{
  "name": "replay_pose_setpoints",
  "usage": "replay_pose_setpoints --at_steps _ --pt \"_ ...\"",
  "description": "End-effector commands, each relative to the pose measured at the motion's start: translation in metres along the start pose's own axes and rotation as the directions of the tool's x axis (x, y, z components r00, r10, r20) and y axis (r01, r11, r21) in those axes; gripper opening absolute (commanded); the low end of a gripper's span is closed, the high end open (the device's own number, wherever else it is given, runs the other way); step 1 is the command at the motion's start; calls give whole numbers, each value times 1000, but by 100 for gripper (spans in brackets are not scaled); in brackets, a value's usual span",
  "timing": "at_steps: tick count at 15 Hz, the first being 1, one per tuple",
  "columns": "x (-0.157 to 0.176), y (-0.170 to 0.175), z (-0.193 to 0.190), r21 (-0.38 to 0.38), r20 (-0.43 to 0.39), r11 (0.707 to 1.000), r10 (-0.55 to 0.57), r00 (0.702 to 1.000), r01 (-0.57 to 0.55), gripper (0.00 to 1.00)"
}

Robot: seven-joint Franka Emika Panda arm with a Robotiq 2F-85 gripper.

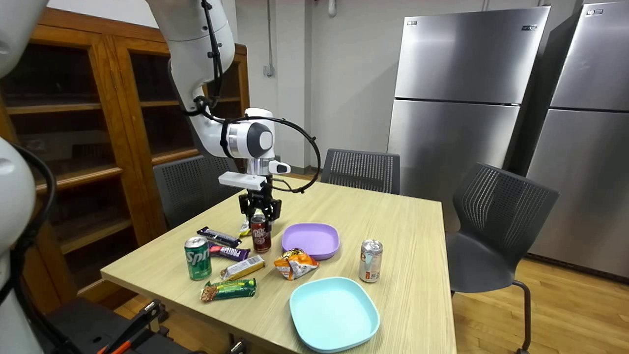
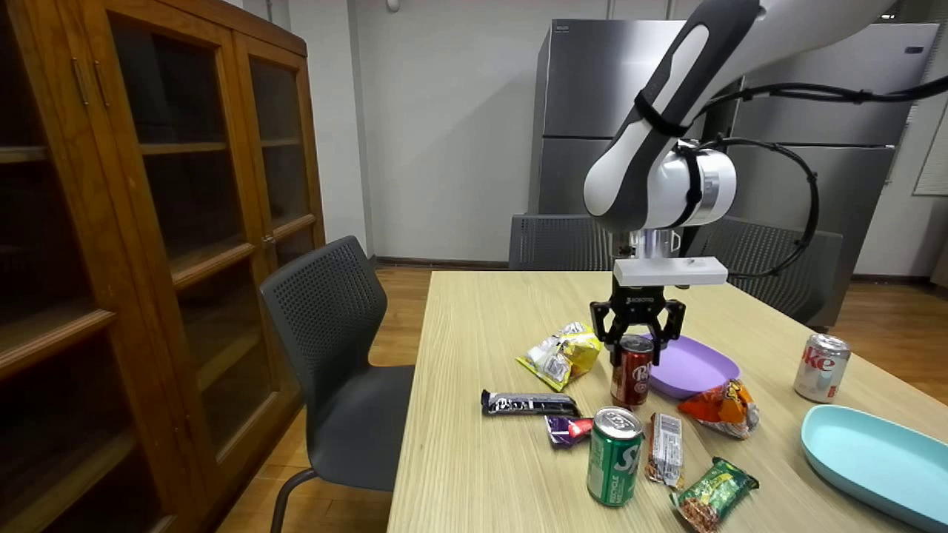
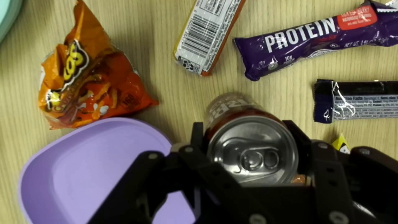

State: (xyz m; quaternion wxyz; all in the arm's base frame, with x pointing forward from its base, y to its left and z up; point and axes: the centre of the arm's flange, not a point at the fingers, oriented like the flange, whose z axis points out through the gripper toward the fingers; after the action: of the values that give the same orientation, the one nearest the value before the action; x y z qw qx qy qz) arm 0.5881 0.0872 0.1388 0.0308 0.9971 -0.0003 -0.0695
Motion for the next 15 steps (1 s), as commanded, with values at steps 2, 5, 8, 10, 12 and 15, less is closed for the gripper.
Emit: replay_pose_setpoints --at_steps 2,5,8,10,12,15 --pt "-3 1 -39 -16 -14 999 44 999 -44 38" --pt "3 8 -51 -12 -30 997 79 996 -79 38" --pt "15 19 -59 -7 -42 992 124 991 -124 38" --pt "24 25 -63 -3 -47 989 149 988 -149 38" --pt "35 32 -67 0 -50 984 176 983 -176 38" --pt "51 43 -73 1 -50 976 216 975 -216 38"
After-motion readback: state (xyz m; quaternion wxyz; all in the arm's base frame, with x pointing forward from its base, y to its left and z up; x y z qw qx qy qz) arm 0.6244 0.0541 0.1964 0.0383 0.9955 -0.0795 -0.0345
